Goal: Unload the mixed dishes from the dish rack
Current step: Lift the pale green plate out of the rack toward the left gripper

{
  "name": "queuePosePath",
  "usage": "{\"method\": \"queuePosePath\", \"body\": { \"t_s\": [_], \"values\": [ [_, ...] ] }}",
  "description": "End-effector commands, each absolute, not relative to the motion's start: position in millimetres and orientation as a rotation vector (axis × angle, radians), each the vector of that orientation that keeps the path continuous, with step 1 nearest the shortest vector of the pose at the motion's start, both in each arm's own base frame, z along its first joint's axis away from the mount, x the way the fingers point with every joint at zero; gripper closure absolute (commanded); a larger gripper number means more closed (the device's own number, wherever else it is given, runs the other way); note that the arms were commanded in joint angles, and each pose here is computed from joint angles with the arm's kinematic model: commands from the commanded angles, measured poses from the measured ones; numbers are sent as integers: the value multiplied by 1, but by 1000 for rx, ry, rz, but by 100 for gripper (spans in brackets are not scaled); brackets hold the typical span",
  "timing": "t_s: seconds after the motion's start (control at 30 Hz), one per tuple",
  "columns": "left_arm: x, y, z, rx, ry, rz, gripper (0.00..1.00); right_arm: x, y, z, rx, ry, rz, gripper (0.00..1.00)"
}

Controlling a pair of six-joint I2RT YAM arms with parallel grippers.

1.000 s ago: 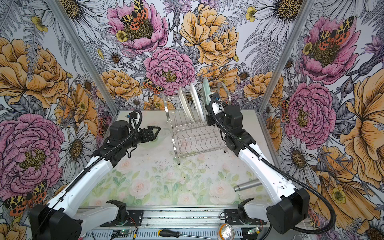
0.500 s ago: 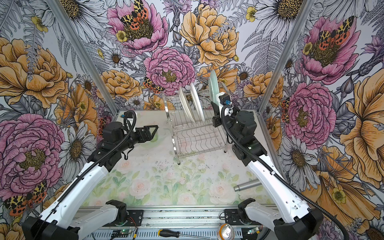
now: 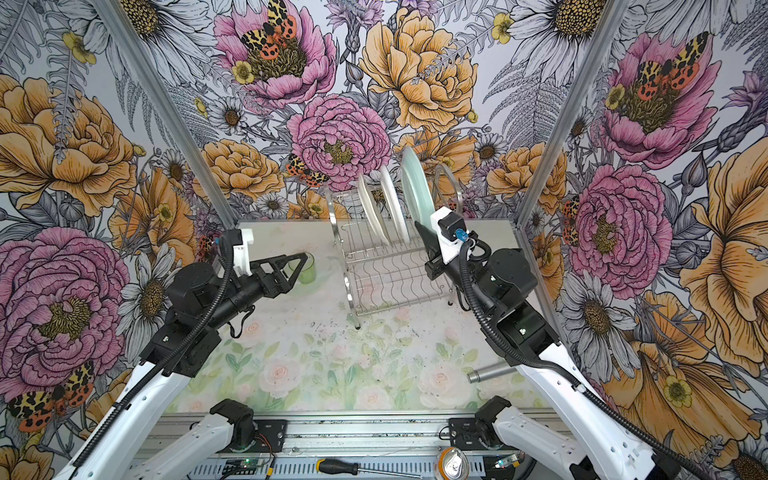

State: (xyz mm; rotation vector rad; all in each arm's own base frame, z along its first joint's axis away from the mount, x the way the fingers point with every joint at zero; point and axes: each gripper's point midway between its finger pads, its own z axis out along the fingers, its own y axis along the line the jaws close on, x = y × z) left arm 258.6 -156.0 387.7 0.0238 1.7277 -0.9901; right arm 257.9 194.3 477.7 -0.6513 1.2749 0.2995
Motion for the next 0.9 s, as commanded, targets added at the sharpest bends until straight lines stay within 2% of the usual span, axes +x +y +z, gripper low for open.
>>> {"method": "queuePosePath", "body": {
  "t_s": [0.0, 0.3, 0.67, 0.87],
  "values": [
    [238, -159, 410, 30, 1680, -1081, 4, 237, 195, 515, -651, 1132, 202, 100],
    [205, -159, 447, 68, 1589, -1187, 4, 221, 260, 496, -835, 1123, -51, 100],
    [186, -149, 464, 71, 1534, -1196, 3, 209, 289, 478, -920, 1094, -162, 100],
    [176, -145, 474, 76, 1507, -1209, 3, 210, 306, 469, -941, 1058, -321, 100]
  ]
}}
